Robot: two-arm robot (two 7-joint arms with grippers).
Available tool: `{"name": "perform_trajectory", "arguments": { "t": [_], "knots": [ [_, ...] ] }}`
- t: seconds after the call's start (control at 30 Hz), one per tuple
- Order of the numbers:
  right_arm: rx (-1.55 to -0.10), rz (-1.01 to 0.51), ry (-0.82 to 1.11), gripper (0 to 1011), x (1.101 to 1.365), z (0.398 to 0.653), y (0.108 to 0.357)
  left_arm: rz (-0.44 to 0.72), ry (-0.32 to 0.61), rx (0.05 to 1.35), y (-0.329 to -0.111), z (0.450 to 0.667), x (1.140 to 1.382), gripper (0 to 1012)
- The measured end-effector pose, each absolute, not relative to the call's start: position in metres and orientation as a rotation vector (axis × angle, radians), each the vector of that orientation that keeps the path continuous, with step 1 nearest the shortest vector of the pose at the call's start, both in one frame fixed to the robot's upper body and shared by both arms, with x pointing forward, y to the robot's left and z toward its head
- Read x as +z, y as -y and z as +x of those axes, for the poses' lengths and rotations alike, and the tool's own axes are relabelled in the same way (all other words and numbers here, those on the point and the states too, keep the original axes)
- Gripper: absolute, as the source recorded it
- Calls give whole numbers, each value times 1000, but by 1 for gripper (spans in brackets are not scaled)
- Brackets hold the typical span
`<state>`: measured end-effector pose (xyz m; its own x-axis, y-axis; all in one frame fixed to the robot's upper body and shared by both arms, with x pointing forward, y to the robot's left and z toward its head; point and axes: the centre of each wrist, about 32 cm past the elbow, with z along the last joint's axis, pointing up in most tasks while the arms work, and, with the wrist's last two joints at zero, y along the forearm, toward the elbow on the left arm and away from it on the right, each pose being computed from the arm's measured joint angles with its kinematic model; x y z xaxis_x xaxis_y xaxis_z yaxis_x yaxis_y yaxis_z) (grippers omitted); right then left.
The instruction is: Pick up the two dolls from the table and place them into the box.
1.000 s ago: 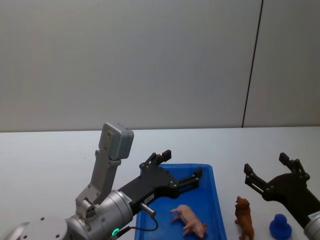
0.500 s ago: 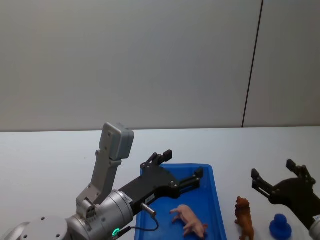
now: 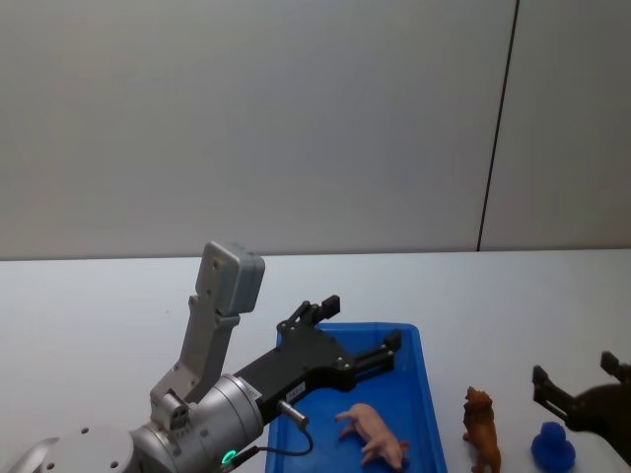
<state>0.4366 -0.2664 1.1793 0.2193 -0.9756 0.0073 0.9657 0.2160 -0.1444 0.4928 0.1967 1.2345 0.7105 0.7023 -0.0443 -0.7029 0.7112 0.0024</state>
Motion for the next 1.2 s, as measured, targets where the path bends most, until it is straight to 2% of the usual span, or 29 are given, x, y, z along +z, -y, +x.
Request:
{"name": "perform_trajectory", "arguments": {
  "t": [0.53,1.13,1.2],
  "knots": [
    [-1296,-160,-194,1001,1157,432,288,-15,-43,779,-197,493,1235,1001],
    [-1220,-160,-231,1001,1134,441,294,-15,-43,779,-197,493,1235,1001],
    [-1218,-163,-233,964,1131,442,294,-15,-43,779,-197,493,1235,1001]
  ]
}}
